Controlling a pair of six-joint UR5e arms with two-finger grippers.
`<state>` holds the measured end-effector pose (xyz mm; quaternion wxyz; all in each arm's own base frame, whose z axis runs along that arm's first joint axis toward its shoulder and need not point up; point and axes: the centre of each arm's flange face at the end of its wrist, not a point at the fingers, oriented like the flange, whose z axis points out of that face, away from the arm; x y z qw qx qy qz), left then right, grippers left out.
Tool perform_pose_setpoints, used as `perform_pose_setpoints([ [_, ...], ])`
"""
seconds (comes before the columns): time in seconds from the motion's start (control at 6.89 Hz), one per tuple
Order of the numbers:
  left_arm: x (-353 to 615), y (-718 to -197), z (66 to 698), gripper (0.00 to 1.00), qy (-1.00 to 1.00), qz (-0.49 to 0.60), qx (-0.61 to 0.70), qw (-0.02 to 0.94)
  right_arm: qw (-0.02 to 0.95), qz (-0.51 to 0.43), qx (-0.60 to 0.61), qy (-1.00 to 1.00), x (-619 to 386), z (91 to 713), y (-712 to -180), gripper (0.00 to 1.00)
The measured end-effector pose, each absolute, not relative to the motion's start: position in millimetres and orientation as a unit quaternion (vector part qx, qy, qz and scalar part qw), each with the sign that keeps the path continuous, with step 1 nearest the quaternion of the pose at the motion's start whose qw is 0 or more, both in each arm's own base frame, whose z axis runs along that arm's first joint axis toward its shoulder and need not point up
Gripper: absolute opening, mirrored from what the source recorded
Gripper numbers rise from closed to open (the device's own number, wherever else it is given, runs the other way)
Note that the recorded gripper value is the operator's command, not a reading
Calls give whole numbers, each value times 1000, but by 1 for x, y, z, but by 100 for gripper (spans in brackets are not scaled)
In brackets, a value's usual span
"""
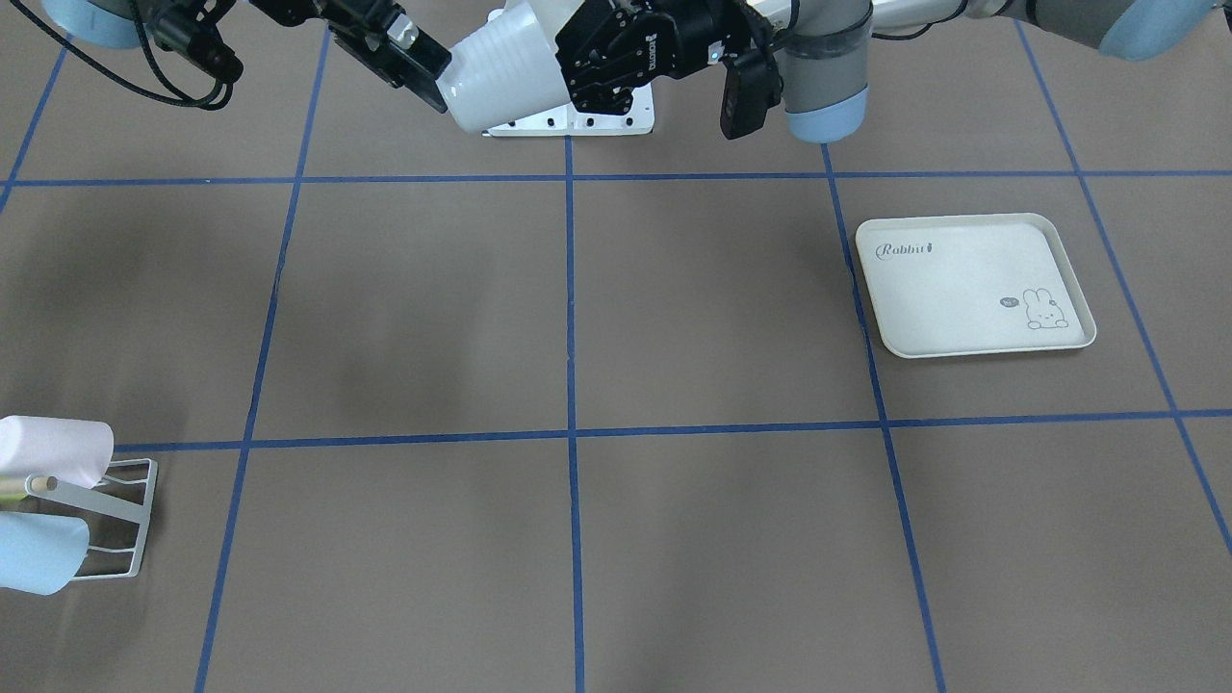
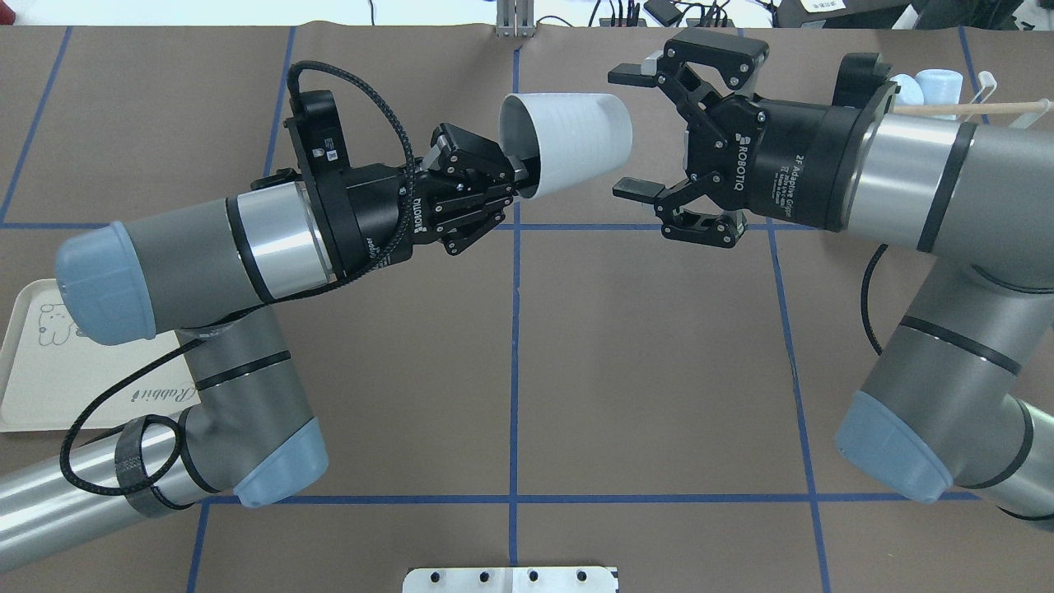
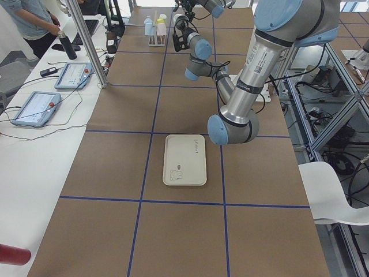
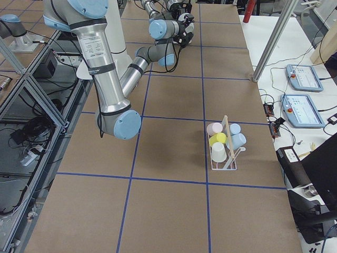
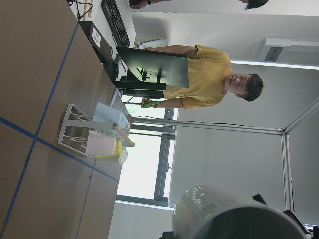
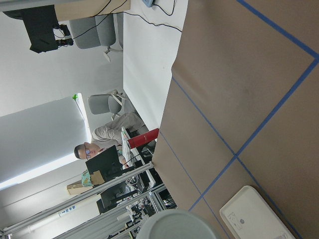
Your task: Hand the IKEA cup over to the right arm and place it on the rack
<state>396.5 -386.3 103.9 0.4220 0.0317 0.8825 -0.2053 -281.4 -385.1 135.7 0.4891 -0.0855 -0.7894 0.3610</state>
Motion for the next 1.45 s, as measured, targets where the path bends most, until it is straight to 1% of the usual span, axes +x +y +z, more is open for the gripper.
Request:
perform_pose_setpoints([
  [1.45,400,-378,96,0,887,-200,22,416,485,364,-94,-789,-284,134,-385,99],
])
